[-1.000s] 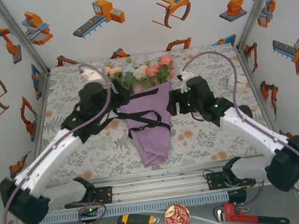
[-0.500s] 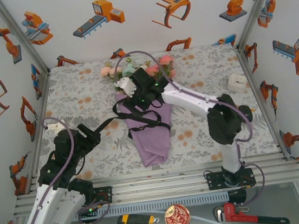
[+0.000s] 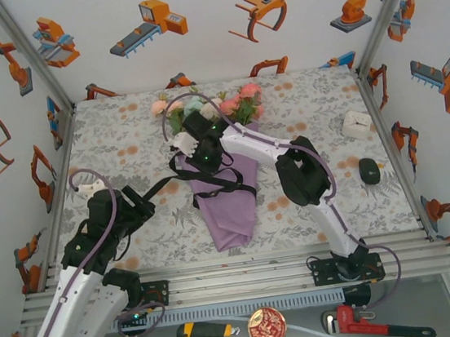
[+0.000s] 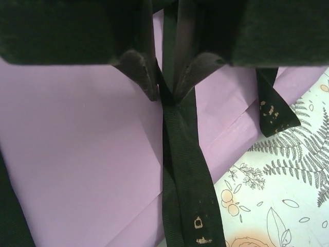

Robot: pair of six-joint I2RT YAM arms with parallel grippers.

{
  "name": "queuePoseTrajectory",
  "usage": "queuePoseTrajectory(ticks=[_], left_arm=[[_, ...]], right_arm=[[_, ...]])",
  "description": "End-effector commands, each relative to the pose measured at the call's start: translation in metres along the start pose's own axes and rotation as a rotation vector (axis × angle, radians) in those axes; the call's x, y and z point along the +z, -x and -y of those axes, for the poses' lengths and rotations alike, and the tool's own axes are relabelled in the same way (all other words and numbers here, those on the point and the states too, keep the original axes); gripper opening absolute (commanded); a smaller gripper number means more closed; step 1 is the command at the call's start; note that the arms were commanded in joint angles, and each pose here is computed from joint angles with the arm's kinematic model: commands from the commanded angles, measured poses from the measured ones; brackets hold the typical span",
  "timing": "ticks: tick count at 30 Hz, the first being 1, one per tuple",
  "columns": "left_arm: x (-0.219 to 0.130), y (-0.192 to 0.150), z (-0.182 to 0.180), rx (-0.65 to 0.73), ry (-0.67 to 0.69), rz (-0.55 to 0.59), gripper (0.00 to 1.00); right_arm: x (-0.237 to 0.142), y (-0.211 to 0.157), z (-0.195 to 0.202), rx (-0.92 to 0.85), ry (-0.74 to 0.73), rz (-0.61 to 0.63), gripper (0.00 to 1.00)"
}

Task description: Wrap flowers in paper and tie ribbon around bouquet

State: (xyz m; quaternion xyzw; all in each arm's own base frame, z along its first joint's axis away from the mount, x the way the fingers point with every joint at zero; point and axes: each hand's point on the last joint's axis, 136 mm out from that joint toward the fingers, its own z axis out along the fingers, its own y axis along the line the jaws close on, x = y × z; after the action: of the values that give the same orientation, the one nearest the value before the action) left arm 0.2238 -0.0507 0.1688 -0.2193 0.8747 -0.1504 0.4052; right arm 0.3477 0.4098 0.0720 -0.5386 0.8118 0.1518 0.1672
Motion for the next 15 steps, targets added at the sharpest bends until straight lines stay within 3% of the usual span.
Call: queuePoseTrajectory(ticks=[1,4,9,15], left_arm=[[-0.005,0.011,0.01,-0.015,-0.035,0.024,0.65],[-0.002,0.01,0.012,-0.013,-0.036,0.015,0.65],[0.001,0.009,0.015,-0.018,-0.046,0.002,0.65],[0.004,0.01,0.022,0.002,-0.067,-0.003,0.66]], right_arm=[[-0.027,0.016,-0.007,-0.011,0.014,0.05,0.2],[-0.034,0.02,-0.009,-0.015,0.017,0.069,0.19],[-0.042,0.026,-0.014,-0.008,0.038,0.096,0.02],[-0.098,0.066,-0.018,0.084,0.068,0.274,0.0]])
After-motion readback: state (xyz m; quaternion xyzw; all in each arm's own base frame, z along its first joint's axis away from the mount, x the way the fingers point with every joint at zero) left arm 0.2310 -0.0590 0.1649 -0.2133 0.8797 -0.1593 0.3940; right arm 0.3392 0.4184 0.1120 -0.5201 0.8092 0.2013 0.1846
